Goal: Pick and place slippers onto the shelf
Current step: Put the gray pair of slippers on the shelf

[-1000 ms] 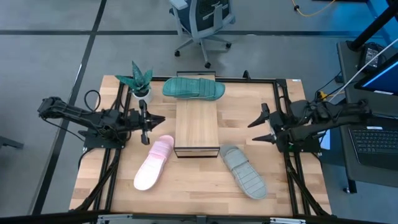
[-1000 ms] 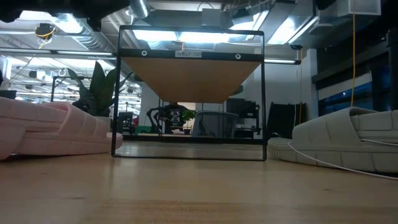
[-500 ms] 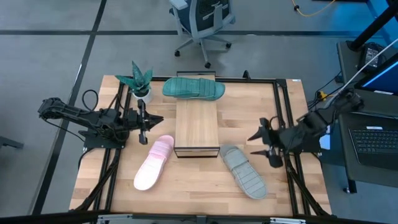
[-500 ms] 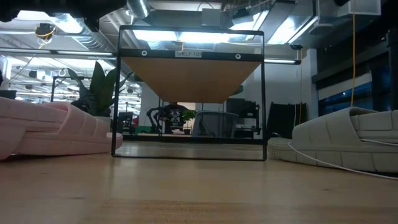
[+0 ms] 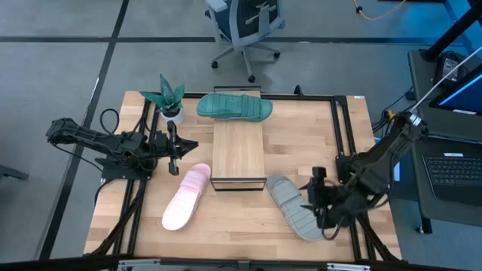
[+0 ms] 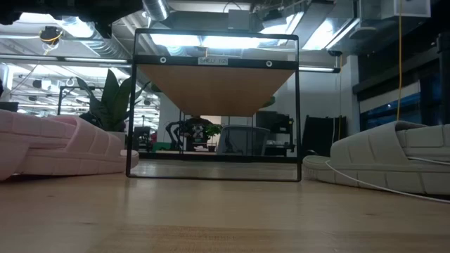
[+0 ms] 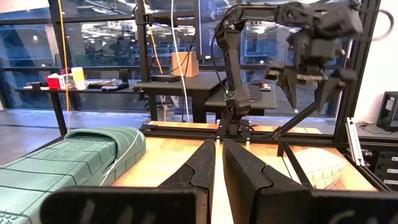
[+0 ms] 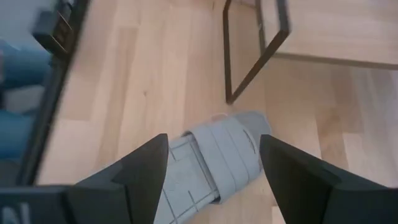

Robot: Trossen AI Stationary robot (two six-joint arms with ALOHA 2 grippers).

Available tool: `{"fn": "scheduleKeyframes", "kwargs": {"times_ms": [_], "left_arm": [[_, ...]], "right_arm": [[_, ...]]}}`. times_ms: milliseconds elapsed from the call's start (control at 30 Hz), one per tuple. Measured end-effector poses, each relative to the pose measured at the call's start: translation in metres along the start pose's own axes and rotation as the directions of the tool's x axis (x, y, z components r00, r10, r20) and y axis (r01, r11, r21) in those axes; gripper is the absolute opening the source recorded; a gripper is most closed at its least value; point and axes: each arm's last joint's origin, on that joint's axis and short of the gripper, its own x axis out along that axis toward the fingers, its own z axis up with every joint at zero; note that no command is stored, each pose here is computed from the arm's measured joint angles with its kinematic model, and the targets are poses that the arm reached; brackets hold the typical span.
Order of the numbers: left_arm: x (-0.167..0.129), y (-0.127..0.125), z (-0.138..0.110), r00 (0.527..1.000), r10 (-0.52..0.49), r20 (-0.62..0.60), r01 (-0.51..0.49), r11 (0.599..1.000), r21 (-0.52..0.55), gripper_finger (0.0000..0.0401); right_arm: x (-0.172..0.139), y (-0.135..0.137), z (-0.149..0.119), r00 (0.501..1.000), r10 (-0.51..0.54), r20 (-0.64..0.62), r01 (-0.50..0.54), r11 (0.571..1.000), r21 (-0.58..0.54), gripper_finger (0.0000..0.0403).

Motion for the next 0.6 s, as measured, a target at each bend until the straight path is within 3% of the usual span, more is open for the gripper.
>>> {"fn": "scheduleKeyframes", "kwargs": {"times_ms": [367, 600], "left_arm": [[0.000, 0.000, 0.000, 1.000, 0.000, 0.000, 0.000, 1.000, -0.002, 0.0025], [0.000, 0.000, -0.001, 1.000, 0.000, -0.008, 0.000, 1.000, 0.002, 0.0025]], "right_arm": [[0.043, 0.027, -0.020, 0.955, -0.248, -0.161, 0.246, 0.969, -0.034, 0.0255], [0.063, 0.037, -0.027, 0.934, -0.294, -0.202, 0.272, 0.953, -0.132, 0.0255]]}}
